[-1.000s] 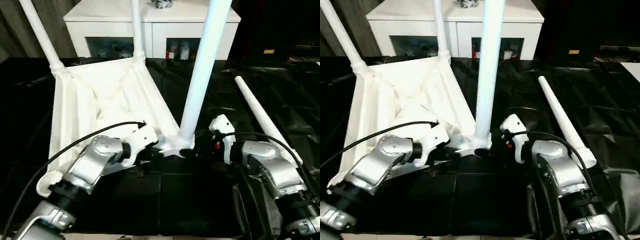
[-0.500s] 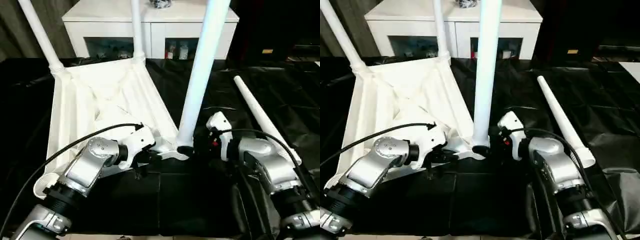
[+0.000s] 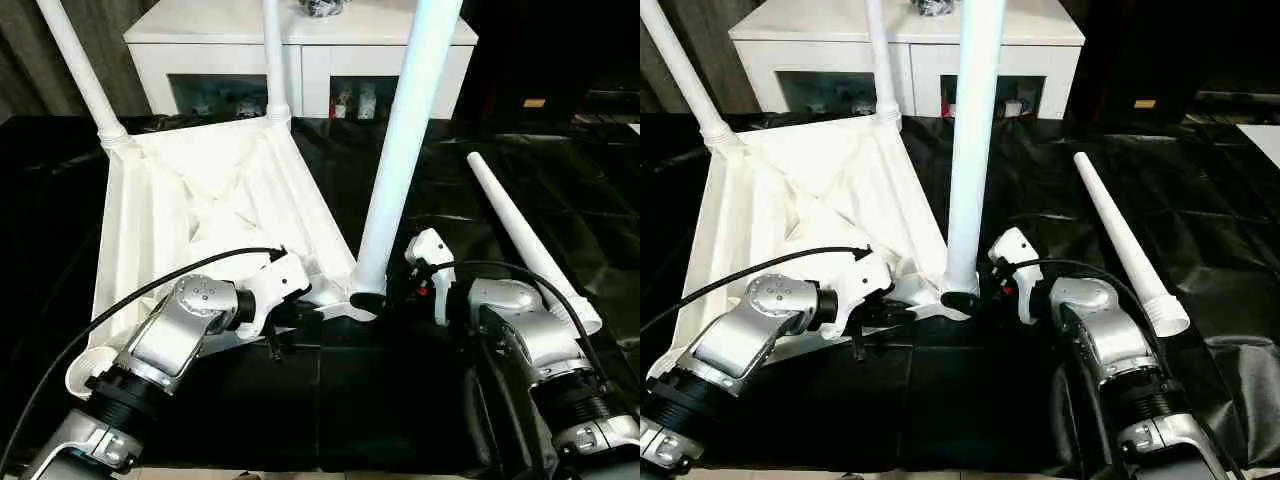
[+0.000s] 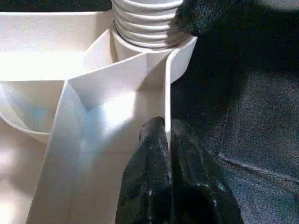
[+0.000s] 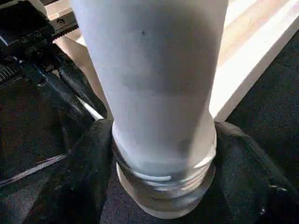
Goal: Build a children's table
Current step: Rotate leg to tighten
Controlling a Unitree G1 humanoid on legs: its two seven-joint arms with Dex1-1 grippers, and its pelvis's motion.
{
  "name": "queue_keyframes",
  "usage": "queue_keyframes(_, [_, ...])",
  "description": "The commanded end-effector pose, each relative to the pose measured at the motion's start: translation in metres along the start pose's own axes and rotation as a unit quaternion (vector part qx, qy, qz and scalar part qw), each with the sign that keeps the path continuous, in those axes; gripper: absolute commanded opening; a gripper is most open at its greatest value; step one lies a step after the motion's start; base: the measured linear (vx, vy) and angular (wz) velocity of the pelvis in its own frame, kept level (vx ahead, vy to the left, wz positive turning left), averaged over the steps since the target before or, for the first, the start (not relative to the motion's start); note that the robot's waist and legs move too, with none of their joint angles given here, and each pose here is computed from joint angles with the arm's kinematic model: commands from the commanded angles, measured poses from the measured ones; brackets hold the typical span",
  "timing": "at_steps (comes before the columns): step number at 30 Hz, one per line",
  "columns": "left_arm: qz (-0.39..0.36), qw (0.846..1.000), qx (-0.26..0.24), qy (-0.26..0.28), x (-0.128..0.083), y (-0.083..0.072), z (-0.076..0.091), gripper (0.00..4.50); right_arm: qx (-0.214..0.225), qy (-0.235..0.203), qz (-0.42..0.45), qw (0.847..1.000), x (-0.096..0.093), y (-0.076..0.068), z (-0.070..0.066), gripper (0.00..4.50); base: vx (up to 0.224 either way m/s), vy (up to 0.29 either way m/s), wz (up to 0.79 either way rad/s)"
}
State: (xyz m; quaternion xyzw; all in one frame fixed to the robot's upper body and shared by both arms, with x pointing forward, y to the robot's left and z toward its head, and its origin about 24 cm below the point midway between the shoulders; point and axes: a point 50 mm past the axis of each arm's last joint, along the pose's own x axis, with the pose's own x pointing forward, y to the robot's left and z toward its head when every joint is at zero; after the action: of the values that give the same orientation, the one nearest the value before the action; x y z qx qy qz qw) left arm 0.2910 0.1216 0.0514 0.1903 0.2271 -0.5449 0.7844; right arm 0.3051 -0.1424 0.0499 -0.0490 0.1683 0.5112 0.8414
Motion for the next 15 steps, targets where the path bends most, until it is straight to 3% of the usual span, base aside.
queue_keyframes(1, [-0.005, 1.0, -0.007, 0.003, -0.002, -0.003, -0.003, 0.0, -0.013, 0.004, -0.002, 1.0, 0.001, -0.003, 0.005, 2.87, 0.0, 0.0, 0.0])
queue_keyframes(10, [0.0, 1.0, -0.017, 0.003, -0.002, -0.003, -0.005, 0.0, 0.011, -0.007, -0.028, 1.0, 0.006, -0.003, -0.002, 2.76, 0.0, 0.0, 0.0])
queue_keyframes(15, [0.084, 0.995, -0.057, 0.001, 0.014, 0.007, -0.003, 0.0, 0.062, -0.01, -0.167, 0.984, 0.02, -0.012, -0.016, 2.75, -0.02, -0.002, -0.01])
